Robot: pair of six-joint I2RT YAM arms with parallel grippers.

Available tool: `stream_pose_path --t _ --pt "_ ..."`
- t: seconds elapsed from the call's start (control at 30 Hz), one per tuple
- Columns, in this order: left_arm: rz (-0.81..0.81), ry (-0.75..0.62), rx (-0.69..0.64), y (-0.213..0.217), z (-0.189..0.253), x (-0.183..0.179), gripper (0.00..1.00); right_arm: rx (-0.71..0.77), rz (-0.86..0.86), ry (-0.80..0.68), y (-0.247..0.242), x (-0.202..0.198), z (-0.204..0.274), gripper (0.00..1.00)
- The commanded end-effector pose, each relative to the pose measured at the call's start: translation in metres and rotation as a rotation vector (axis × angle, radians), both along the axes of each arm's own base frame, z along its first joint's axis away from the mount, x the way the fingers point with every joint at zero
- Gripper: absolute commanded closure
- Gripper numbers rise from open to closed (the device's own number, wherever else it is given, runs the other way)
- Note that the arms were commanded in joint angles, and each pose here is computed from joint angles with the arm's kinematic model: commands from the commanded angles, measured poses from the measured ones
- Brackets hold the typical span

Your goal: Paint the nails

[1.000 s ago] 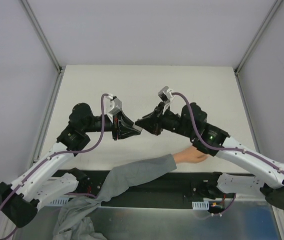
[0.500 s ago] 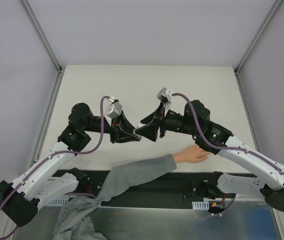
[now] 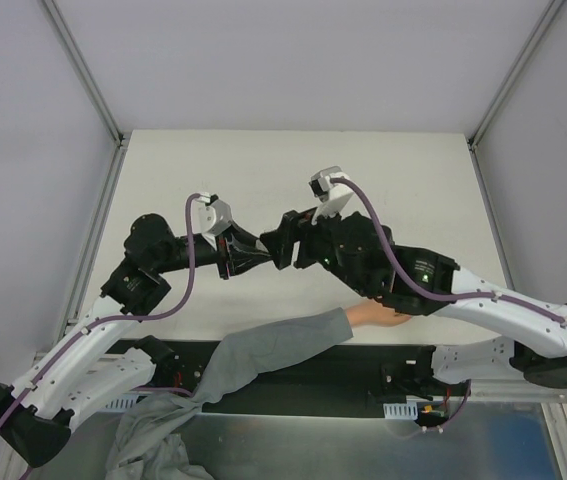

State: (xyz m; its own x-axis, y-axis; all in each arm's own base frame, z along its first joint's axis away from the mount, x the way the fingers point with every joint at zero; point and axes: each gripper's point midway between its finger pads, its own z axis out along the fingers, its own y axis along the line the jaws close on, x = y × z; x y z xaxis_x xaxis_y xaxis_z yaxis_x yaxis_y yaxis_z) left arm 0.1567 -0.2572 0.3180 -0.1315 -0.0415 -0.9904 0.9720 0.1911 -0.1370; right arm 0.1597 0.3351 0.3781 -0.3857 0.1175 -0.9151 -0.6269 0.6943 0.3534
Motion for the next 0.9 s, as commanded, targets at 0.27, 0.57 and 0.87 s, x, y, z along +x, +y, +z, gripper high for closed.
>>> stream_pose_path --t 0.27,0.57,0.87 --pt "0.076 -0.072 -0.01 0.005 0.017 0.009 1.0 -0.126 -0.21 -0.007 0.018 0.028 0.005 0.51" --pt "0.016 -0.055 -0.001 0.0 0.018 0.002 1.0 -0.139 -0.204 -0.011 0.001 0.027 -0.011 0.81" --pt "-0.646 0.0 -0.001 0.001 0.025 -0.09 1.0 -0.061 0.686 -0.311 0.013 -0.068 -0.036 1.0"
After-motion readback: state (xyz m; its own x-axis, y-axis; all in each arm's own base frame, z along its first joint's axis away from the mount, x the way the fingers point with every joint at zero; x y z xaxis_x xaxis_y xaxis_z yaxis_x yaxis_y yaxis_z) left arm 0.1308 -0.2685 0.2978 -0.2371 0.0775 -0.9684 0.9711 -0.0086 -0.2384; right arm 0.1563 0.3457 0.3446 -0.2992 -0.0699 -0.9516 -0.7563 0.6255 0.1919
